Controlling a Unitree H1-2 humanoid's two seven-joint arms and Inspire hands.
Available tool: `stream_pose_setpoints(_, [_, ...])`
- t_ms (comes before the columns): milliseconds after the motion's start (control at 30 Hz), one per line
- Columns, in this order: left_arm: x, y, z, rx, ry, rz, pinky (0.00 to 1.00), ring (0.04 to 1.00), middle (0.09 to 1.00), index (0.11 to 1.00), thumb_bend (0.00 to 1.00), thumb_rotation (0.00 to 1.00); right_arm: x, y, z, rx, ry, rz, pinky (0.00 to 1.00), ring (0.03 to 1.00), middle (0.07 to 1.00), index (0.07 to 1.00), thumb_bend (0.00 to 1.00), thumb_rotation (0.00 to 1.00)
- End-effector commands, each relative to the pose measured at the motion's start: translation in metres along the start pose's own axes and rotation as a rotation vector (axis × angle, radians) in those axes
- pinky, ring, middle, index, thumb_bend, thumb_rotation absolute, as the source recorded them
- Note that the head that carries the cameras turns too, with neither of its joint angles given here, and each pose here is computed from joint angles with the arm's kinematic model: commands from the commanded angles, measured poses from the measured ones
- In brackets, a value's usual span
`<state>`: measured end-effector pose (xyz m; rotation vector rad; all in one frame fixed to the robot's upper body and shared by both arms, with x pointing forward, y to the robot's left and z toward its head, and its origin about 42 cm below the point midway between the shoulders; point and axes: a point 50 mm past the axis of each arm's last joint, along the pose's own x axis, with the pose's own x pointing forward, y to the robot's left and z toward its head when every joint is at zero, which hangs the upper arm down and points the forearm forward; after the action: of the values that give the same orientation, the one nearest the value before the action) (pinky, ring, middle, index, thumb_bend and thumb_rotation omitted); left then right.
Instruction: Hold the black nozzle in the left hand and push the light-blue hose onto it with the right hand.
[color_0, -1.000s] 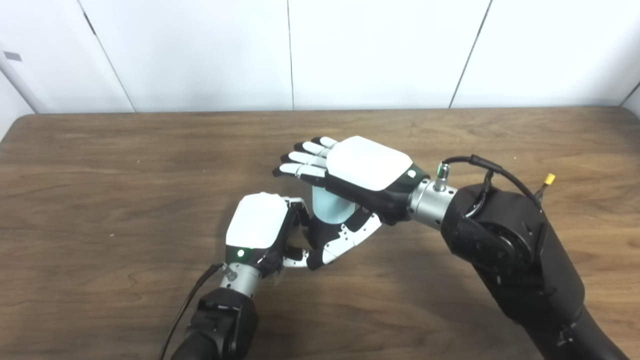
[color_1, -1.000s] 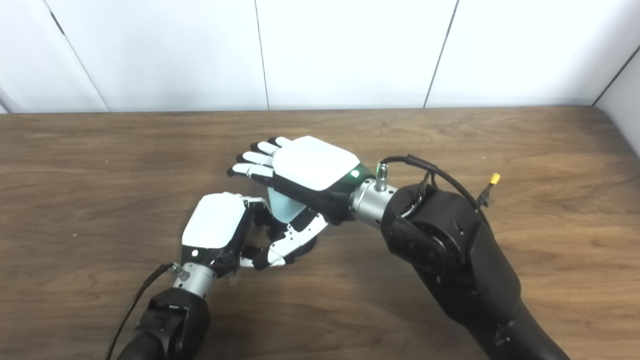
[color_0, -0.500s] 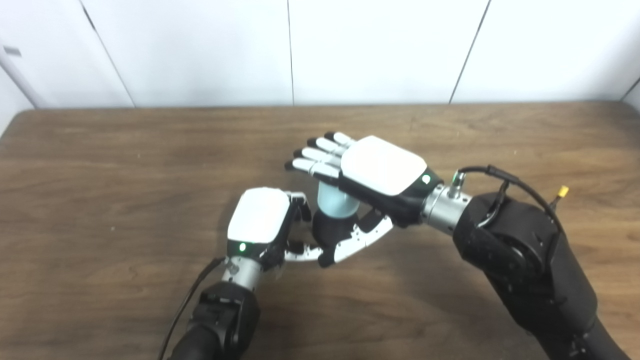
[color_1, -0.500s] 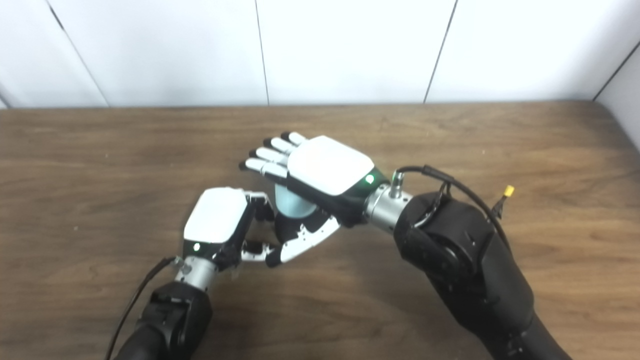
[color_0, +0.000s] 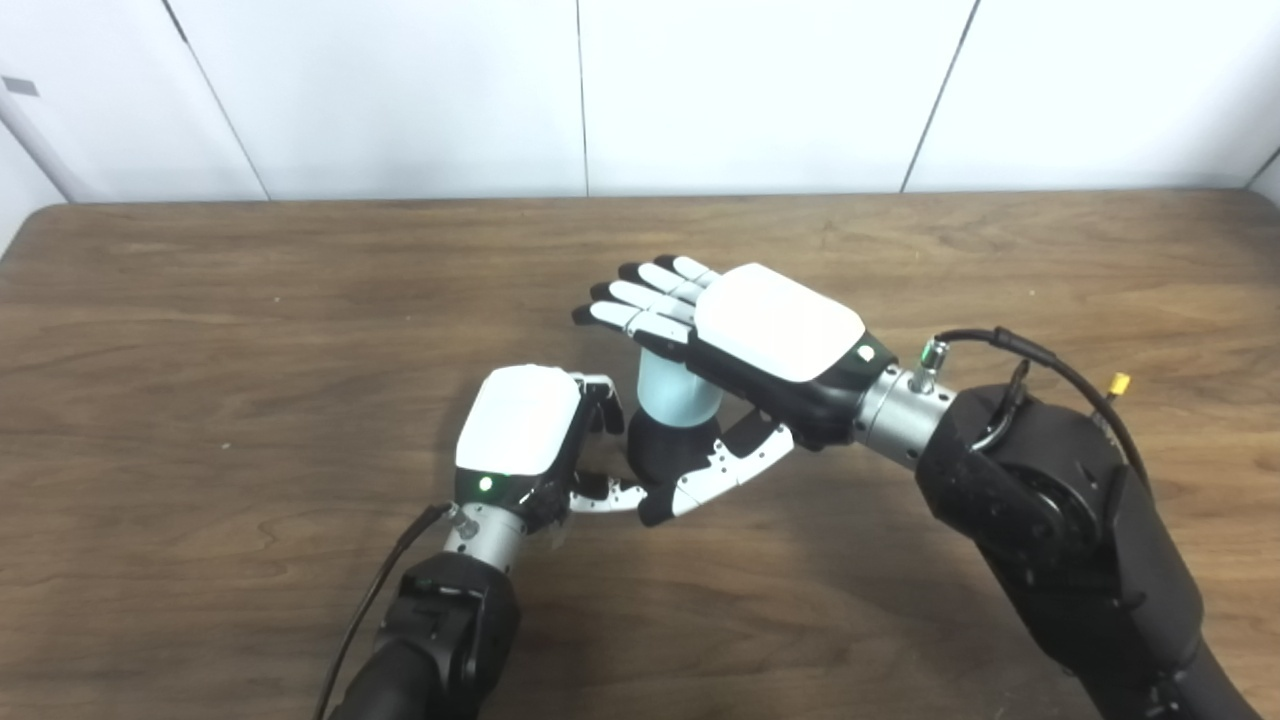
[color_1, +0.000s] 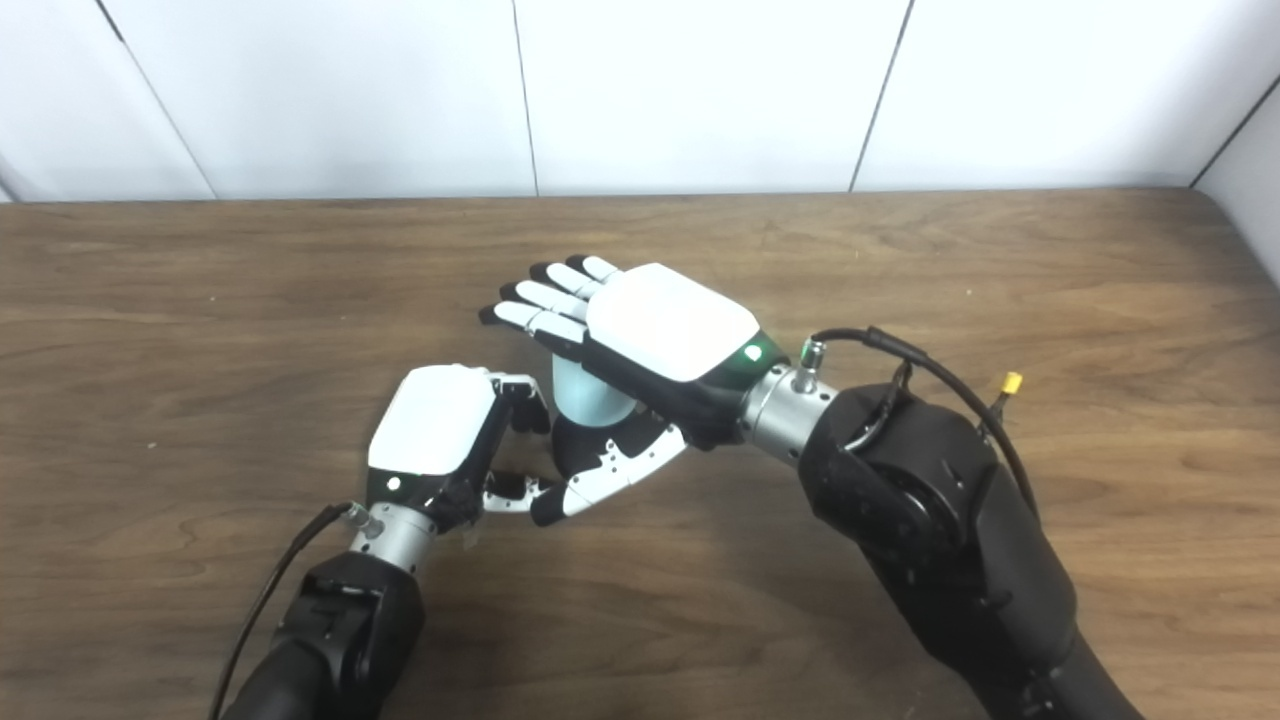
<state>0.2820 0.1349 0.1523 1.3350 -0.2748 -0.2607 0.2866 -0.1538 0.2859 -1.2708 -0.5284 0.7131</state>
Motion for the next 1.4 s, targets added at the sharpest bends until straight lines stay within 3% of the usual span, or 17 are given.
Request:
stream_pose_setpoints(0, [-0.003, -0.009, 0.002, 0.005, -0.016, -0.064, 0.70, 0.619, 0.524, 0.471, 0.52, 0.00, -0.008, 0.036, -0.005, 0.116, 0.027, 0.193, 0.98, 1.000, 0.973, 0.948, 0.72, 0.79])
stream_pose_setpoints(400, [-0.004, -0.008, 0.004, 0.012, -0.011, -0.058, 0.70, 0.613, 0.520, 0.472, 0.52, 0.00, -0.005, 0.059, -0.012, 0.164, 0.041, 0.265, 0.98, 1.000, 0.978, 0.959, 0.71, 0.83])
stream_pose_setpoints(700, [-0.004, -0.006, 0.004, 0.010, -0.011, -0.065, 0.71, 0.624, 0.525, 0.470, 0.52, 0.00, -0.001, 0.082, -0.007, 0.029, 0.094, 0.390, 1.00, 1.000, 1.000, 0.971, 0.73, 0.98])
stream_pose_setpoints(867, [-0.004, -0.006, 0.003, 0.010, -0.012, -0.063, 0.70, 0.616, 0.509, 0.478, 0.52, 0.00, 0.001, 0.092, -0.003, -0.031, 0.113, 0.444, 1.00, 1.000, 1.000, 0.944, 0.73, 1.00])
stream_pose_setpoints(1367, [-0.004, -0.005, 0.004, 0.010, -0.009, -0.065, 0.70, 0.616, 0.507, 0.479, 0.52, 0.00, 0.003, 0.094, -0.001, -0.042, 0.131, 0.497, 1.00, 1.000, 1.000, 0.925, 0.76, 1.00])
